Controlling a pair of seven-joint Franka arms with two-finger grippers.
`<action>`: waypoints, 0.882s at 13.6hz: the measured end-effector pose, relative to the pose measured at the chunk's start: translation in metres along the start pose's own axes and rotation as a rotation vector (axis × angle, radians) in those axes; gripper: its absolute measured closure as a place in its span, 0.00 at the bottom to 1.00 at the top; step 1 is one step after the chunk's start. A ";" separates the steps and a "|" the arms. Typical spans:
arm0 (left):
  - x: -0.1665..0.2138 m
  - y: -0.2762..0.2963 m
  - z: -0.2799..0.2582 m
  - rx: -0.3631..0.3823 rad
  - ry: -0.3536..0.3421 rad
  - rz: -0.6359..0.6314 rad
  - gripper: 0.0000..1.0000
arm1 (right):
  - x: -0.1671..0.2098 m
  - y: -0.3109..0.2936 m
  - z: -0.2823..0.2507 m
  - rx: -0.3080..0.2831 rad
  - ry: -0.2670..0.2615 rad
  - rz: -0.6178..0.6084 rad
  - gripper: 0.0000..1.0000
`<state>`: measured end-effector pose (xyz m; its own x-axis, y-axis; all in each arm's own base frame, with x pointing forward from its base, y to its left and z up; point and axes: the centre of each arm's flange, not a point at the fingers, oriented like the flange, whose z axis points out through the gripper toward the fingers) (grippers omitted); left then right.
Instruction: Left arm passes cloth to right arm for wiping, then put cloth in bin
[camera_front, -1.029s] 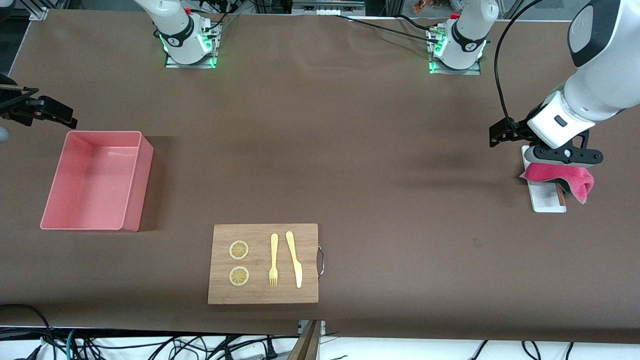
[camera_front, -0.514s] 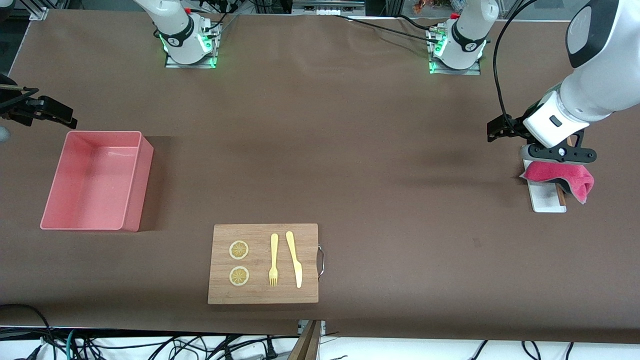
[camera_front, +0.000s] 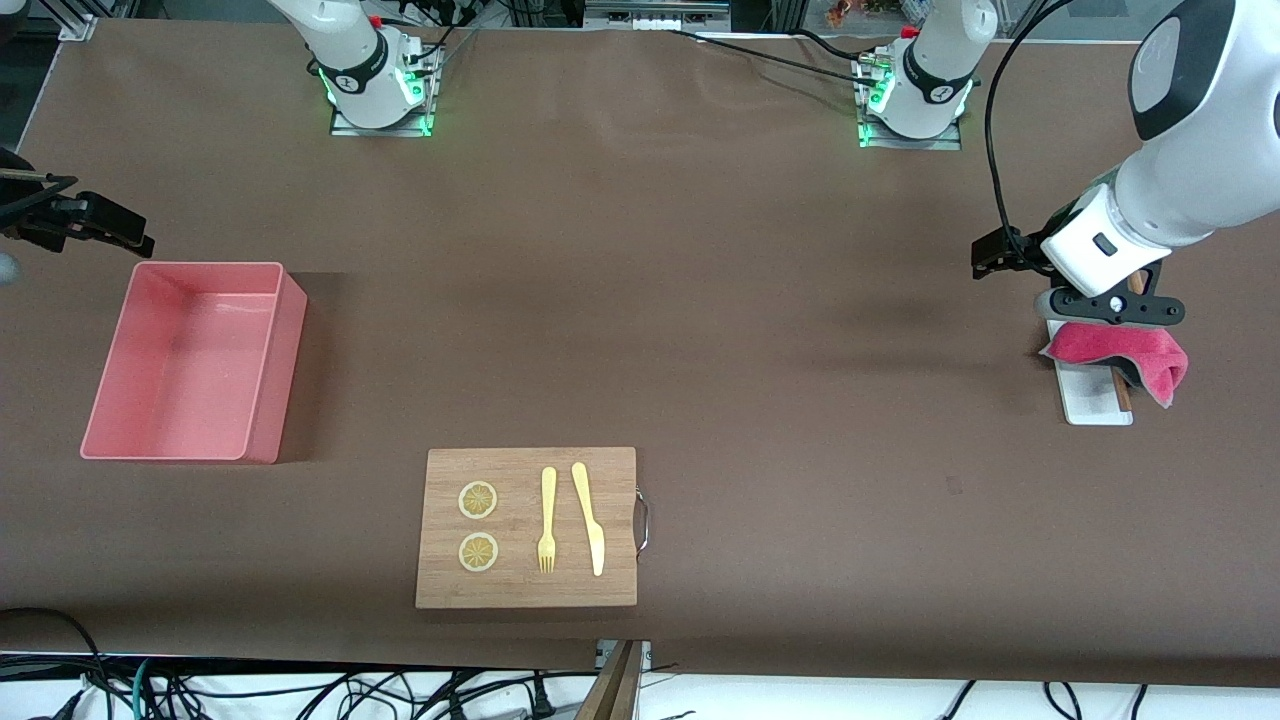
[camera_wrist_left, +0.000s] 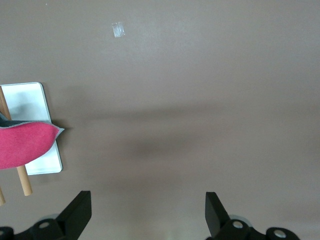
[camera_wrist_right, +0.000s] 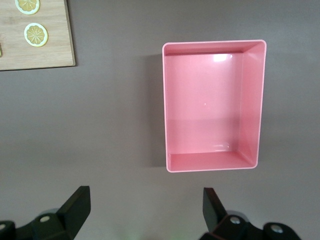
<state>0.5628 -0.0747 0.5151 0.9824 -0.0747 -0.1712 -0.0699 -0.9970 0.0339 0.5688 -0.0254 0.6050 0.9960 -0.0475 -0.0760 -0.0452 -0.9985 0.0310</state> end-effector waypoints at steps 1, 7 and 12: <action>0.003 0.000 0.006 -0.001 -0.011 0.001 0.00 | 0.000 0.000 0.000 0.000 0.000 0.000 0.00; 0.035 -0.012 0.081 0.052 -0.152 0.131 0.00 | 0.000 0.000 0.000 0.000 0.001 0.001 0.00; 0.063 -0.039 0.158 0.239 -0.326 0.464 0.00 | 0.000 0.001 0.000 0.000 0.001 0.003 0.00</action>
<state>0.6003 -0.0434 0.3473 0.7392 -0.4671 -0.4852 -0.5516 -0.8332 -0.0384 0.5690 -0.0266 0.6055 0.9959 -0.0501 -0.0747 -0.0479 -0.9984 0.0310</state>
